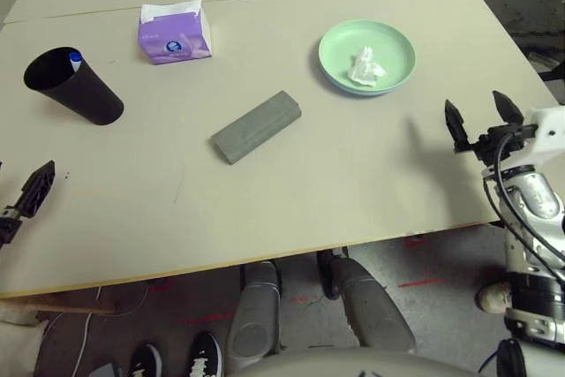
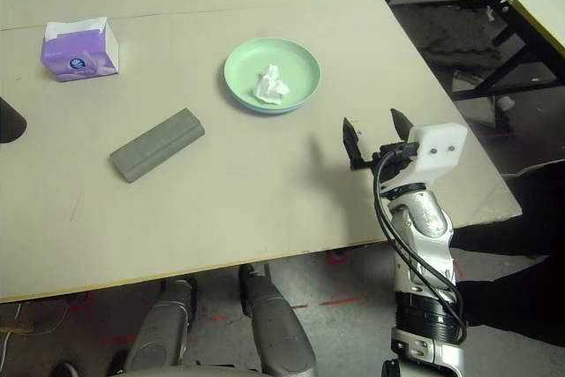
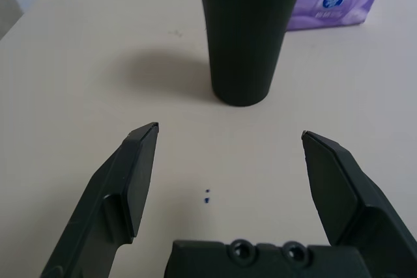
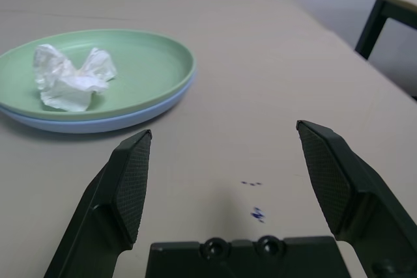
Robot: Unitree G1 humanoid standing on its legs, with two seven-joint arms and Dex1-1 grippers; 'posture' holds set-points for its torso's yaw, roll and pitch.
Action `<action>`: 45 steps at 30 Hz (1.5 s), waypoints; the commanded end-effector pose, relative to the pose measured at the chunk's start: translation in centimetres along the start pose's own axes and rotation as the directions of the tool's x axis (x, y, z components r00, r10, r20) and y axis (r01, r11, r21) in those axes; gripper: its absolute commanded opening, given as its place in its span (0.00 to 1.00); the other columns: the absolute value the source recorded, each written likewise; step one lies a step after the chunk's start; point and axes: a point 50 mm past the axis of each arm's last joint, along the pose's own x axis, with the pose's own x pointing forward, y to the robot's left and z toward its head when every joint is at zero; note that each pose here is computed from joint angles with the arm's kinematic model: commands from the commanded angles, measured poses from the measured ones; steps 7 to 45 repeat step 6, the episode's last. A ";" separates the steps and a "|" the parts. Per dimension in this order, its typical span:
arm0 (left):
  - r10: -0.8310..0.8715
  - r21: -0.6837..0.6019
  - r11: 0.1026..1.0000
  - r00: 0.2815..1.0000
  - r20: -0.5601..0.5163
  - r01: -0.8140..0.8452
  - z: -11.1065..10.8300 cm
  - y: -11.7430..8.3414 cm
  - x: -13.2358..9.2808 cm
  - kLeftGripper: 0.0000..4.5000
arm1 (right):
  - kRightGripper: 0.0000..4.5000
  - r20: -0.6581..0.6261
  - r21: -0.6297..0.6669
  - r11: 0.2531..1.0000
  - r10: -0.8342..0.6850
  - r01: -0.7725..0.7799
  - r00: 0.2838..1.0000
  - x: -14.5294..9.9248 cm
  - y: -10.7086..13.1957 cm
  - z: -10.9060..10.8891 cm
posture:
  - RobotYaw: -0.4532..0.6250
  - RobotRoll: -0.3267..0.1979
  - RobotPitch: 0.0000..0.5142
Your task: Organize and tidy the items on the table.
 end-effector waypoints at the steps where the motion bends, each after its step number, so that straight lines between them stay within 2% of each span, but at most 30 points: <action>1: 0.016 0.016 1.000 1.000 -0.023 -0.016 0.3 0.6 -0.5 0.99 | 1.00 -0.007 0.016 0.999 0.030 -0.030 1.000 -0.2 0.8 0.0 | 0.46 0.62 0.72; 6: -0.015 0.015 1.000 1.000 -0.006 0.015 0.5 0.0 0.4 0.99 | 1.00 -0.003 0.019 1.000 0.017 -0.017 1.000 -0.5 0.9 0.1 | 0.44 0.62 0.69; 45: -0.015 0.015 1.000 1.000 -0.006 0.015 0.5 0.0 0.4 0.99 | 1.00 -0.003 0.019 1.000 0.017 -0.017 1.000 -0.5 0.9 0.1 | 0.44 0.62 0.69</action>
